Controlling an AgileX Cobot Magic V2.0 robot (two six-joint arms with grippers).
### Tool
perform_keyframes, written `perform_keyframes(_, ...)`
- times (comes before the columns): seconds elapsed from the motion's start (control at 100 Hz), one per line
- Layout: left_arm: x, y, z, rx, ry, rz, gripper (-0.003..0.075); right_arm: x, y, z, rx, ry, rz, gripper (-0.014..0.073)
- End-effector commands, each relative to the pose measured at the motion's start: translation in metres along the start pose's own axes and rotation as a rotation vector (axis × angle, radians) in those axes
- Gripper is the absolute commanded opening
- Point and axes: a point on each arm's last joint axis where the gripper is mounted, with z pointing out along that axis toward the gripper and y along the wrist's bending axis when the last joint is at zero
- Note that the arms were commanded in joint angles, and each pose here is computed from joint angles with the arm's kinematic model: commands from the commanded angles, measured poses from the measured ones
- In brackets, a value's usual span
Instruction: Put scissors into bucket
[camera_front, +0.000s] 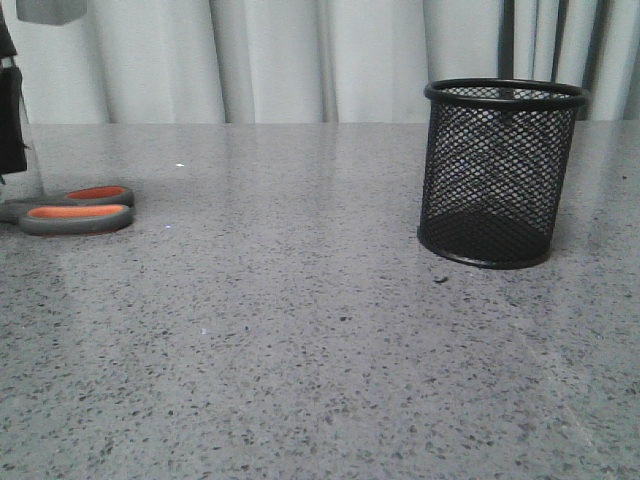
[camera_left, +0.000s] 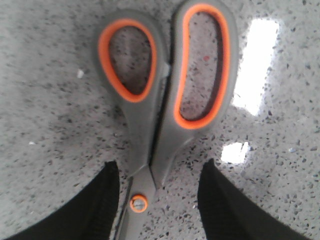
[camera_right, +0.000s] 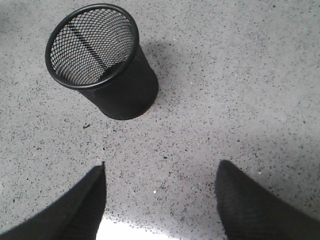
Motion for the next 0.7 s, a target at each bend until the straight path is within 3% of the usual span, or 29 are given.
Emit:
perform_keyframes(0.0,-0.0027,0.001,-0.0157,-0.019,-0.018,0.002,0.0337,-0.0117,0.0019,-0.0062,-0.004,-0.075,-0.009,0.0423)
perform_keyframes(0.69,-0.005,0.01,-0.0079,-0.048,-0.03,0.047,0.0337,-0.0115,0.0019,-0.0062,-0.004,-0.074,-0.016,0.0423)
